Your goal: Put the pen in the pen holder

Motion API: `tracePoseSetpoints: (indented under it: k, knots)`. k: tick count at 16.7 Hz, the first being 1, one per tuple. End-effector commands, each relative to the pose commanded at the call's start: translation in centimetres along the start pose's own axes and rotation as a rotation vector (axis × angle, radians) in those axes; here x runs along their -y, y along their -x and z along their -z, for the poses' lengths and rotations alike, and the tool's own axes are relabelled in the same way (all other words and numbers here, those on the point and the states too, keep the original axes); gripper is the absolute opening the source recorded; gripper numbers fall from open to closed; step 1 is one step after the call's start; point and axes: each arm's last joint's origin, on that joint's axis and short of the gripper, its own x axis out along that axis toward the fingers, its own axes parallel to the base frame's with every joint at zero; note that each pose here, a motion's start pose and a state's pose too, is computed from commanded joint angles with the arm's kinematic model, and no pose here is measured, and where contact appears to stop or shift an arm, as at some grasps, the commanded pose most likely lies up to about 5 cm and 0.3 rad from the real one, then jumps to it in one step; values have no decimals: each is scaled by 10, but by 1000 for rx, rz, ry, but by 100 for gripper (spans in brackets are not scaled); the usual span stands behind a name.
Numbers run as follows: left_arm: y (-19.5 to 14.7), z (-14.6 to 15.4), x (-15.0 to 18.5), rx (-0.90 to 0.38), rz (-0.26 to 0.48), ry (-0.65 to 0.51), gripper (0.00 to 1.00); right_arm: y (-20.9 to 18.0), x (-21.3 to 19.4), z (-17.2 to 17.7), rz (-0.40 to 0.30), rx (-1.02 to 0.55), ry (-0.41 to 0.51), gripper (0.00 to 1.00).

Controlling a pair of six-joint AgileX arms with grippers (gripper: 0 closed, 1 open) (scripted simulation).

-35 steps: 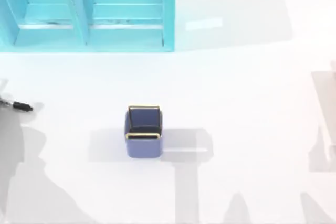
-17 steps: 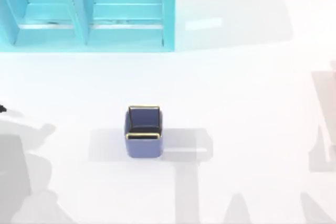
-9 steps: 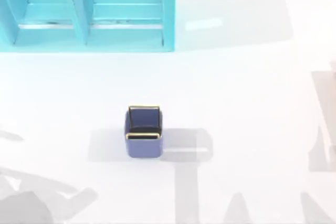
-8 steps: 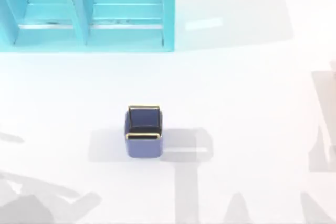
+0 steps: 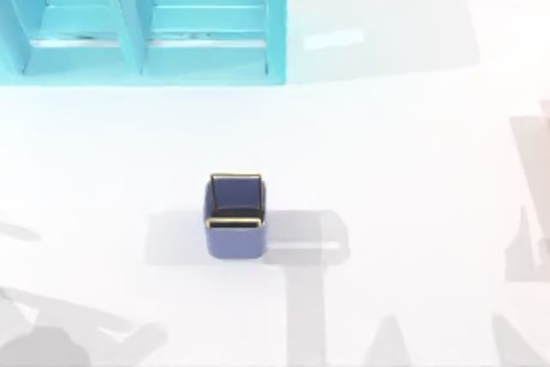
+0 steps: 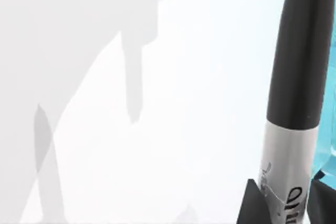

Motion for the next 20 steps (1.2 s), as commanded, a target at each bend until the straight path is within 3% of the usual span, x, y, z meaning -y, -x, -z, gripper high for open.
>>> tracePoseSetpoints:
  k: [3, 6, 9, 12, 15, 17, 20]
  knots:
    - [-19, 3, -4, -20, -103, -21, 0, 0, 0, 0, 0, 0, 0, 100]
    - [-49, 13, -7, -22, -276, -117, 0, 0, 0, 0, 0, 0, 0, 100]
    - [-81, 29, -1, 35, -443, -312, 0, 0, 0, 0, 0, 0, 0, 100]
    - [-110, 54, 19, 179, -533, -575, 0, 0, 0, 0, 0, 0, 0, 100]
    - [-132, 91, 51, 399, -509, -825, 0, 0, 0, 0, 0, 0, 0, 100]
    - [-141, 125, 74, 565, -437, -946, 0, 0, 0, 0, 0, 0, 0, 100]
    - [-142, 186, 103, 795, -288, -1038, 0, 0, 0, 0, 0, 0, 0, 100]
